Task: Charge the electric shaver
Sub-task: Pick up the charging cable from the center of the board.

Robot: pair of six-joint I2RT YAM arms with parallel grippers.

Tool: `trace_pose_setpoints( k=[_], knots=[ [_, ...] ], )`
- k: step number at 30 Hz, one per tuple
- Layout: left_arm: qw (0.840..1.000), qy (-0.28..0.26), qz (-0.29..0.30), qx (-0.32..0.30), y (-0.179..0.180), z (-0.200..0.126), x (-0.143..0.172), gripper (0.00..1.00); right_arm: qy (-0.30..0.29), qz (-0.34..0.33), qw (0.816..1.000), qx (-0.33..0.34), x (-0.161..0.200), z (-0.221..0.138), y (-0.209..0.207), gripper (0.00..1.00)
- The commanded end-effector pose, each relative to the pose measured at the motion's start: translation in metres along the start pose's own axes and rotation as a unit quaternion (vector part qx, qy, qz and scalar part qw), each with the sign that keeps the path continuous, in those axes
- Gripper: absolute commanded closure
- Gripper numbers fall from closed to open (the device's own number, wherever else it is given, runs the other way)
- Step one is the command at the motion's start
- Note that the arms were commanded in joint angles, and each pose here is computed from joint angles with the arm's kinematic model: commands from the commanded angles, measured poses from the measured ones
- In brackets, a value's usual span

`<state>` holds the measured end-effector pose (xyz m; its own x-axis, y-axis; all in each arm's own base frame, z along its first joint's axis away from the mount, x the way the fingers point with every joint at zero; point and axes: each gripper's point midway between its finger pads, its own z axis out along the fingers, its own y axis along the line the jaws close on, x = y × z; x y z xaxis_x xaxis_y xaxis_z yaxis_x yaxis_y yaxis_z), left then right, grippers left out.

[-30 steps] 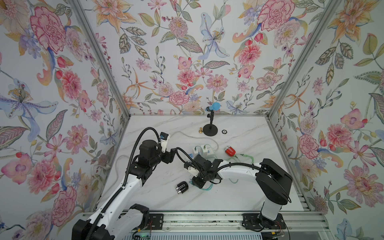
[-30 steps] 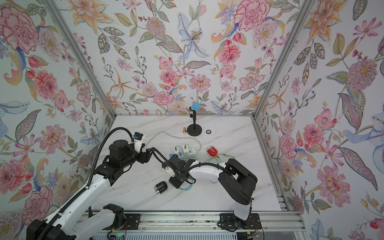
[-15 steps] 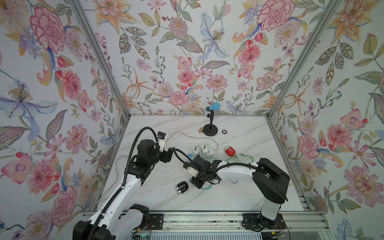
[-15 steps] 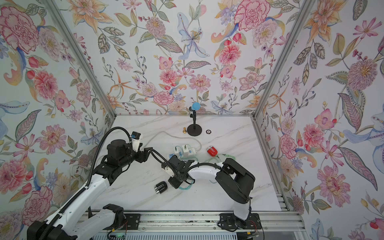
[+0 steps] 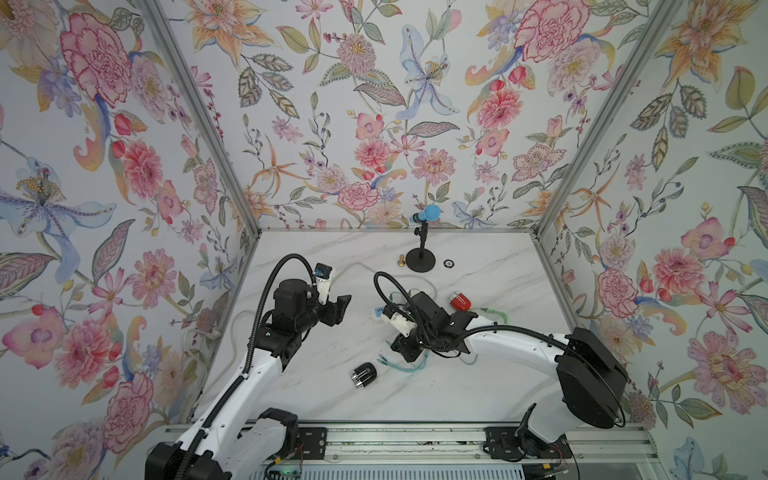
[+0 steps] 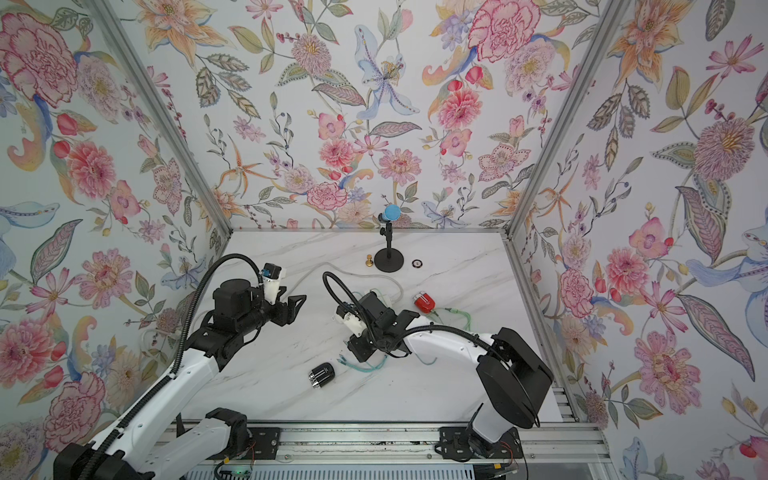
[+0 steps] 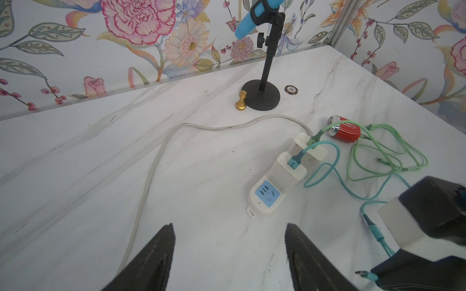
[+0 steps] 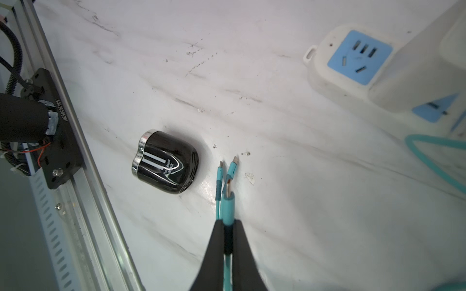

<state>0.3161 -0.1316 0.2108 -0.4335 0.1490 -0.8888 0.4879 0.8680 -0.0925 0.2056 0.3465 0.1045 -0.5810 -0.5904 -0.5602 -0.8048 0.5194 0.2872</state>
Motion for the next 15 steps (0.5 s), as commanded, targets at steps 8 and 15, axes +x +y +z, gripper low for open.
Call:
trace_pose_setpoints(
  k=[8,15],
  knots=[
    [0.986,0.015,-0.001,0.166,-0.065,0.004,0.007,0.32,-0.047,-0.004,0.996,-0.069,-0.014,-0.032,0.020,0.99],
    [0.969,0.035,0.022,0.245,-0.104,0.006,0.014,0.32,-0.067,-0.007,0.995,-0.075,-0.021,-0.046,0.022,0.99]
  ],
)
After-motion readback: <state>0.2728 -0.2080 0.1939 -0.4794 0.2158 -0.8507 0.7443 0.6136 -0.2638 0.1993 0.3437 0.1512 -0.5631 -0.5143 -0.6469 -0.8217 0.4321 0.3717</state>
